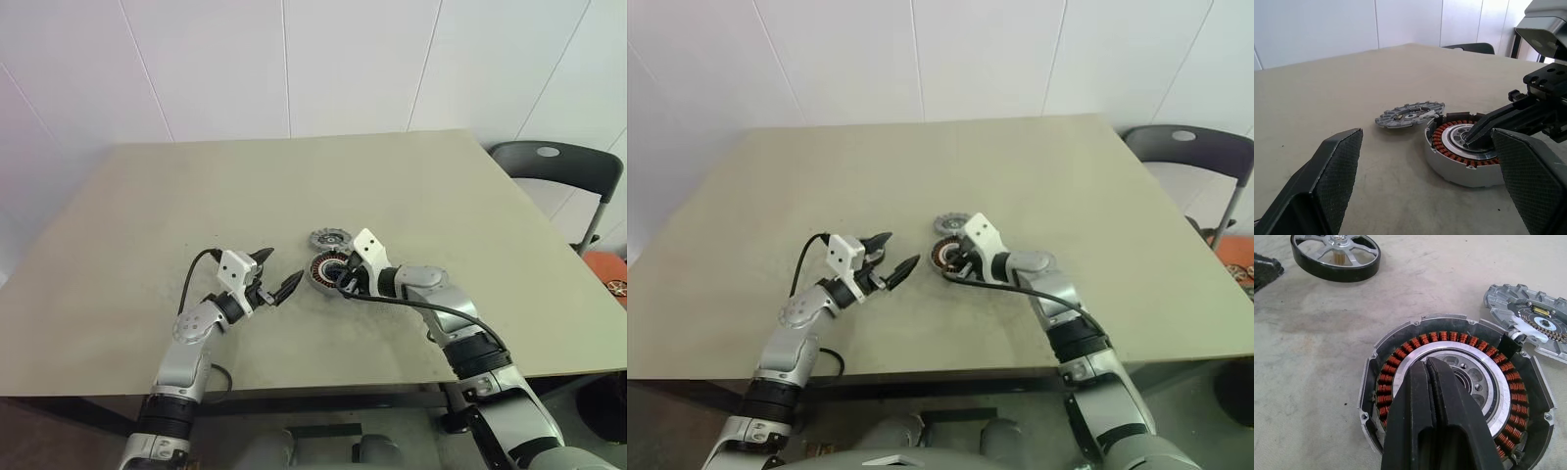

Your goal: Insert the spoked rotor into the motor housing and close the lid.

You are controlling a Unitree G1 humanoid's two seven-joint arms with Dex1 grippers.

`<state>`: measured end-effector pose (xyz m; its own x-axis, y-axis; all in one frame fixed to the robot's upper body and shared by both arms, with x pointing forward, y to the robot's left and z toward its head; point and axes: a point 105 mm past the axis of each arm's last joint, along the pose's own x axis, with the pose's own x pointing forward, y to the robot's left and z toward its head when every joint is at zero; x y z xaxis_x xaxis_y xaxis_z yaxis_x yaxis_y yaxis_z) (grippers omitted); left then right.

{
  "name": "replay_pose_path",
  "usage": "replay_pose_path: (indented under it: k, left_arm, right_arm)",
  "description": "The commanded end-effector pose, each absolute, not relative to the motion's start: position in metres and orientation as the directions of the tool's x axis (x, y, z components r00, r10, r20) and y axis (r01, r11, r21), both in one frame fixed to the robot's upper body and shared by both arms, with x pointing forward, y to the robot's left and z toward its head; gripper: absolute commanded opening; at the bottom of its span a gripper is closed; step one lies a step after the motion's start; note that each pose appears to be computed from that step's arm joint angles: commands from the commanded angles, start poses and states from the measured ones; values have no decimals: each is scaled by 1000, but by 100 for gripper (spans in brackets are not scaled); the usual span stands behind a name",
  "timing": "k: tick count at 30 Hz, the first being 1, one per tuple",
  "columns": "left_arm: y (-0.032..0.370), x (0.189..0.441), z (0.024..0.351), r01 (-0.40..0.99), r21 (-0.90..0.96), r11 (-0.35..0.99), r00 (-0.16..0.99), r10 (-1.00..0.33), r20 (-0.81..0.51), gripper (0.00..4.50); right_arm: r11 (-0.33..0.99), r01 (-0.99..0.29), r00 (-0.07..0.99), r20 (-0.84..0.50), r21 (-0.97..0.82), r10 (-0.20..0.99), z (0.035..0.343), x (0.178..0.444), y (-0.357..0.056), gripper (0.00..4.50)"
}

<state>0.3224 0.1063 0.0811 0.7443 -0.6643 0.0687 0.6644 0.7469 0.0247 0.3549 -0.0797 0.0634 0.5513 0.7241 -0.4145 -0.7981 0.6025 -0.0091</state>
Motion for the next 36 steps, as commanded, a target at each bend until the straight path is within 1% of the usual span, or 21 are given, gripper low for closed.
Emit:
replay_pose_path:
  k: [1,3,6,8,10,12,16,17,18,20,22,25,28,33,36]
  left_arm:
    - [106,326,91,660,55,750,744,-661,99,450]
    - [105,325,91,661,44,749,743,-662,103,450]
    - [104,325,98,654,-26,756,750,-643,154,450]
    - [104,323,105,652,-70,755,752,-633,183,450]
    - [104,314,111,663,-145,735,746,-632,207,450]
    - [108,301,115,664,-266,699,748,-626,221,450]
    - [119,273,109,608,-534,587,758,-630,171,450]
    - [124,268,109,574,-598,559,771,-615,165,450]
    - [134,266,110,517,-683,517,802,-572,174,450]
    - [145,263,108,429,-783,451,840,-518,162,450]
    - [153,257,86,270,-860,434,887,-459,47,450]
    - [151,242,66,125,-907,402,894,-442,-73,450]
    - [158,246,59,9,-940,340,924,-362,-122,450]
    - [163,259,60,-35,-940,339,936,-317,-150,450]
    - [179,272,61,-59,-941,333,954,-258,-152,450]
  right_arm:
    - [697,-716,648,-329,46,687,73,371,-87,4]
    - [725,-682,692,-238,94,682,89,380,-90,4]
    - [745,-652,734,-131,138,667,110,388,-95,4]
    - [741,-658,733,-114,132,671,114,389,-96,4]
    - [715,-691,708,-103,109,699,118,386,-94,4]
    - [694,-715,687,-96,89,720,123,383,-94,4]
    - [699,-714,691,-118,43,713,123,386,-104,4]
    - [701,-712,693,-119,42,711,123,387,-106,4]
    - [702,-711,694,-125,41,709,121,387,-108,4]
    - [703,-710,694,-132,38,708,120,388,-109,4]
    - [702,-711,693,-132,34,709,119,388,-108,4]
    - [698,-716,690,-128,24,712,121,388,-107,4]
    - [672,-740,667,-101,24,738,129,385,-107,4]
    - [574,-818,570,-110,16,815,135,365,-113,4]
    - [513,-858,507,-143,9,850,135,351,-123,4]
